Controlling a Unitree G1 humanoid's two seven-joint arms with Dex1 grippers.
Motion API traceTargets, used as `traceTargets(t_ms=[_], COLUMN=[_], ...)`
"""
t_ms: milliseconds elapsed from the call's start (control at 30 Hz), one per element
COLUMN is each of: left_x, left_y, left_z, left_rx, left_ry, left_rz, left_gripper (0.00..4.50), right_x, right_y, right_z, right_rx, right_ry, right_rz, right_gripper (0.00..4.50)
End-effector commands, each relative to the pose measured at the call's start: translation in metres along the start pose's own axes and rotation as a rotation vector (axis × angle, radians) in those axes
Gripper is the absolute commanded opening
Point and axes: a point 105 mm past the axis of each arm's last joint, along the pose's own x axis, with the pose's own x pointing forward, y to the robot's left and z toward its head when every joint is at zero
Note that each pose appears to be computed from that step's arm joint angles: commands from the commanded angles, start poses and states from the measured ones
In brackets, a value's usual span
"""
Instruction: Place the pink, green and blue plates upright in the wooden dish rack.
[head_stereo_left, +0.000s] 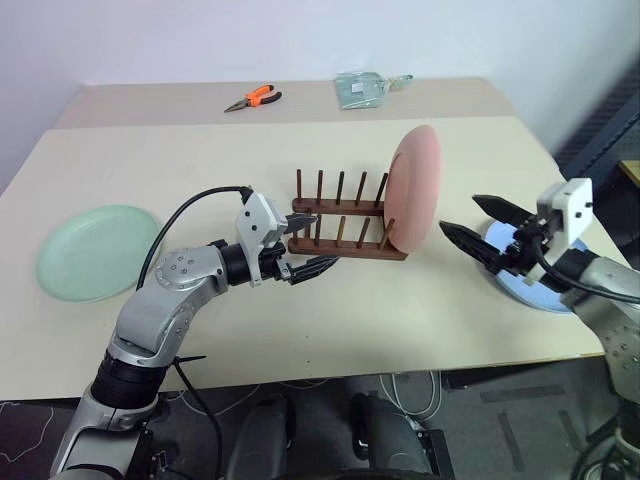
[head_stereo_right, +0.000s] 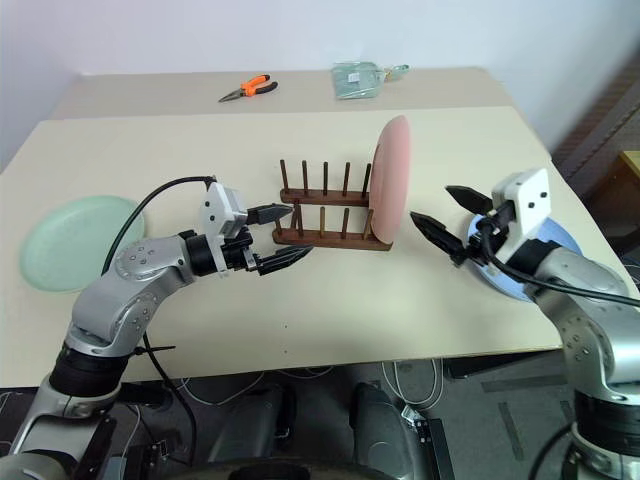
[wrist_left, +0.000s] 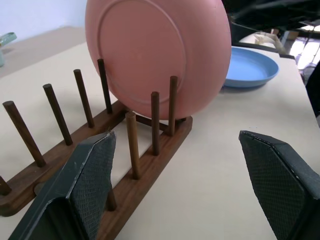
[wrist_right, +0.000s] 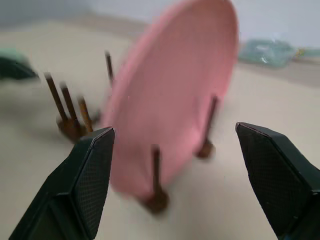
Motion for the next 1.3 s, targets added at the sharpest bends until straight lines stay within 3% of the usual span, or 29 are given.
traceTargets(t_ms=[33, 100, 167, 200, 300, 400, 467, 633, 733, 867, 1000, 1200, 1300], left_x=[-0.006, -0.014, -0.042, -0.056, -0.122, -0.198, -0.245, -0.3, -0.312, -0.302, -0.283, -0.278, -0.265], left_y=[0.01, 0.027, 0.071, 0.087, 0.142, 0.178, 0.18, 0.155, 0.135, 0.117, 0.112, 0.111, 0.126], left_z=[0.005, 0.006, 0.003, 0.0, -0.015, -0.025, -0.028, -0.045, -0.059, -0.079, -0.098, -0.099, -0.077], left_rx=[0.039, 0.029, -0.006, -0.011, 0.01, -0.032, -0.066, -0.27, -0.423, -0.621, -0.836, -0.891, -0.792], left_ry=[-0.013, -0.029, -0.038, -0.03, 0.06, 0.127, 0.138, 0.102, 0.075, 0.039, -0.036, -0.068, -0.144], left_rz=[0.042, 0.128, 0.37, 0.463, 0.881, 1.369, 1.651, 2.025, 2.146, 2.145, 2.047, 2.028, 1.946], left_gripper=[4.05, 4.05, 4.5, 4.5, 4.5, 4.5, 4.5, 4.5, 4.5, 4.5, 3.2, 0.09, 0.03], right_x=[-0.014, -0.016, -0.014, -0.012, 0.005, 0.023, 0.033, 0.046, 0.051, 0.054, 0.056, 0.058, 0.061], right_y=[-0.012, -0.002, 0.026, 0.041, 0.087, 0.112, 0.122, 0.132, 0.131, 0.131, 0.132, 0.129, 0.126], right_z=[-0.004, -0.009, -0.013, -0.014, -0.018, -0.019, -0.021, -0.027, -0.026, -0.026, -0.026, -0.024, -0.017], right_rx=[-0.086, -0.078, -0.044, -0.04, -0.117, -0.192, -0.201, -0.234, -0.246, -0.257, -0.264, -0.278, -0.246], right_ry=[0.059, 0.092, 0.121, 0.137, 0.165, 0.145, 0.128, 0.118, 0.099, 0.08, 0.068, 0.054, 0.054], right_rz=[-0.041, 0.011, 0.147, 0.213, 0.396, 0.483, 0.515, 0.586, 0.6, 0.609, 0.607, 0.573, 0.566], right_gripper=[3.92, 3.92, 4.47, 4.49, 4.49, 4.49, 4.49, 4.49, 4.49, 4.49, 4.5, 4.5, 4.5])
